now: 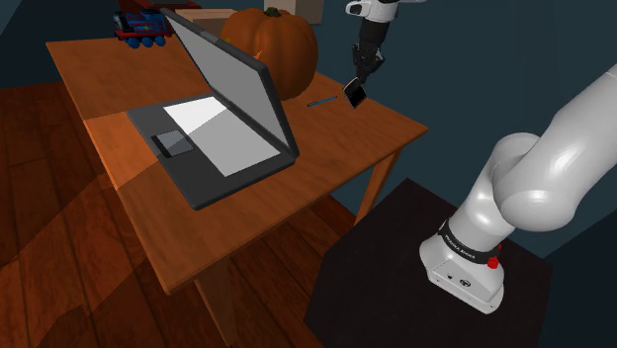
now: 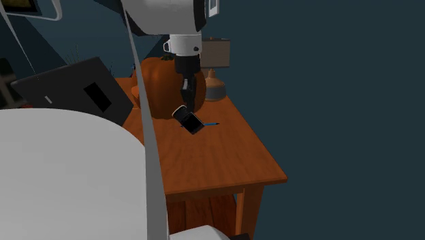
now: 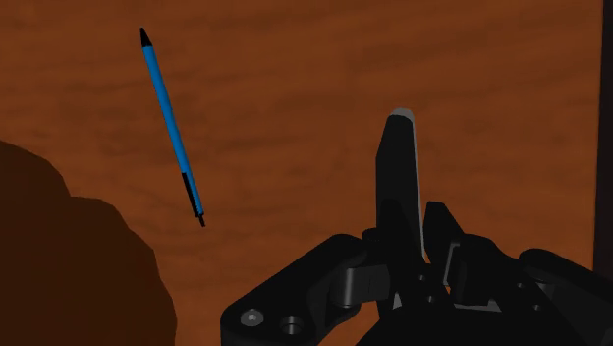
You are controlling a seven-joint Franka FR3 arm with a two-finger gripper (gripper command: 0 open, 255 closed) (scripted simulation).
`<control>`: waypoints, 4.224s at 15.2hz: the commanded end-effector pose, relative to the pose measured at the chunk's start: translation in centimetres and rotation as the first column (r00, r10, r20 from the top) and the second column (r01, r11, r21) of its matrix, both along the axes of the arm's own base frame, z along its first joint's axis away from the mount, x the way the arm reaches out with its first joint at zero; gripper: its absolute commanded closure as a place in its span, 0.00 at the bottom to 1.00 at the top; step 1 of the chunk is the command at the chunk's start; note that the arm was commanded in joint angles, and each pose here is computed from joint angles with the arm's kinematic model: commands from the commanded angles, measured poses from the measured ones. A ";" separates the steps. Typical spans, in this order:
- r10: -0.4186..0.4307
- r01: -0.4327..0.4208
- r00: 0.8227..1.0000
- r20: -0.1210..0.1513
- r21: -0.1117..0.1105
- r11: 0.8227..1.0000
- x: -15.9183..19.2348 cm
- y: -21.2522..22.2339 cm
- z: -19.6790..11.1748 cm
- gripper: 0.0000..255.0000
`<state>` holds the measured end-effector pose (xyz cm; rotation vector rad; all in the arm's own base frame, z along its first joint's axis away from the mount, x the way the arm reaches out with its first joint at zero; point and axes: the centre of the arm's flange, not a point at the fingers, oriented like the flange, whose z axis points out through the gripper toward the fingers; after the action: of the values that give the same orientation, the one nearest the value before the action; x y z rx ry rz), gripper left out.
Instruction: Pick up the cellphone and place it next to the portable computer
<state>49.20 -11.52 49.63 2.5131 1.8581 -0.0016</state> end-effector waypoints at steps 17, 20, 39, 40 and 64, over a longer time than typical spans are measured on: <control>0.000 0.000 1.000 0.000 0.000 1.000 0.0 -0.1 9.4 1.00; 0.000 0.000 1.000 0.000 0.000 1.000 0.0 -0.1 11.0 1.00; 0.000 0.000 1.000 0.000 0.000 1.000 -1.0 2.4 19.6 1.00; 0.000 0.000 1.000 0.000 0.000 1.000 -1.5 3.6 19.6 1.00; 0.000 0.000 1.000 0.000 0.000 1.000 -12.2 30.2 18.0 1.00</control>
<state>37.09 18.67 68.05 2.5125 1.8593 -0.0026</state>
